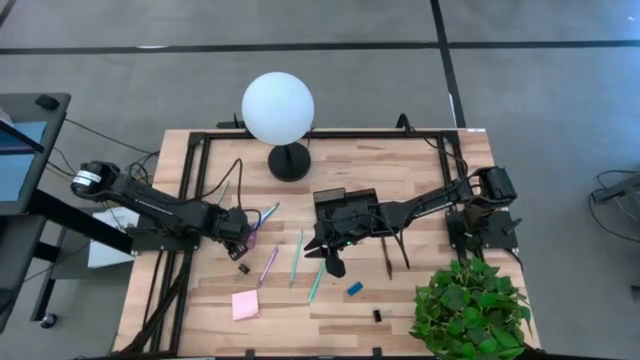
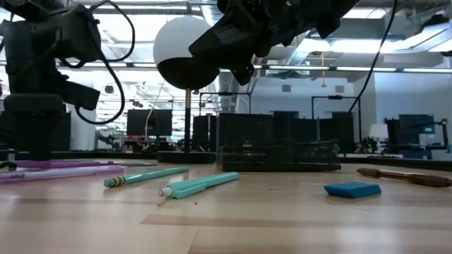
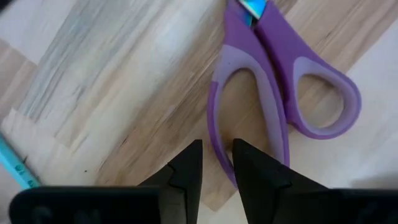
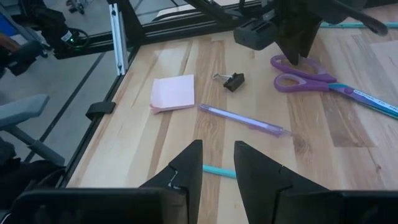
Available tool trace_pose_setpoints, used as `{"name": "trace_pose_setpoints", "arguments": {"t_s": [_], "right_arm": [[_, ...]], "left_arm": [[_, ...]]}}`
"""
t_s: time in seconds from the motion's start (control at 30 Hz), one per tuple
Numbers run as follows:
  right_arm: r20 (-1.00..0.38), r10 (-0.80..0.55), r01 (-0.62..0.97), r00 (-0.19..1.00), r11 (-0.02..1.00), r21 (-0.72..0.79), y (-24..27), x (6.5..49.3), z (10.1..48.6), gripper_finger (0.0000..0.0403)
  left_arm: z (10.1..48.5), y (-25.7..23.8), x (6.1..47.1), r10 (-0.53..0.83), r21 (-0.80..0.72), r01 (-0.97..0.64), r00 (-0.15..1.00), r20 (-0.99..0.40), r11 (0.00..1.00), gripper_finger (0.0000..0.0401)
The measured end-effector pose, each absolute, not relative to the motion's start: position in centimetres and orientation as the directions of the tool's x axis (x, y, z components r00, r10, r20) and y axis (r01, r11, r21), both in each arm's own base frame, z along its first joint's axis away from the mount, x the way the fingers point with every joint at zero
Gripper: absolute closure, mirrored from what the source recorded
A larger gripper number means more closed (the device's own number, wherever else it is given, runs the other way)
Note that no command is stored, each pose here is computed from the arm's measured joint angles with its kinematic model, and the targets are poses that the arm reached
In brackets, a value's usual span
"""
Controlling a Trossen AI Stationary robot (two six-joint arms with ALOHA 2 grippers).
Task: Pick and place office supplies into organizer
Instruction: Put the purple scissors into the black desk organizer
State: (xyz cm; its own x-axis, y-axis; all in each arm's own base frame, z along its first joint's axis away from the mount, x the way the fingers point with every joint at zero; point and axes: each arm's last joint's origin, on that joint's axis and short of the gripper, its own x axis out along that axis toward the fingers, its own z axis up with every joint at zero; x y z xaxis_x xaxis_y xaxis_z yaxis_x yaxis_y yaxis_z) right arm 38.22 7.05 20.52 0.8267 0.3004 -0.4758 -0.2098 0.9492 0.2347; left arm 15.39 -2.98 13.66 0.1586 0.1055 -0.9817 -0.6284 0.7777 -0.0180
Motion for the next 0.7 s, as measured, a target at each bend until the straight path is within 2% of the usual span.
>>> {"name": "trace_pose_setpoints", "arguments": {"t_s": [0.3, 0.5, 0.7], "right_arm": [[-0.476, 0.300, -0.210, 0.827, 0.949, 0.235, 7.0, 38.2, 20.5, 0.0315], [-0.461, 0.296, -0.200, 0.837, 0.949, 0.246, 7.0, 38.3, 20.7, 0.0315], [-0.415, 0.277, -0.189, 0.867, 0.952, 0.241, 7.0, 38.5, 21.2, 0.0315]], "left_arm": [[13.2, -3.0, 15.2, 0.095, -0.030, -0.631, 0.164, -0.982, 0.775, 0.0322], [13.3, -3.0, 15.3, 0.079, -0.044, -0.619, 0.171, -0.982, 0.784, 0.0387], [14.4, -3.2, 15.8, 0.074, -0.036, -0.590, 0.160, -0.984, 0.807, 0.0394]]}}
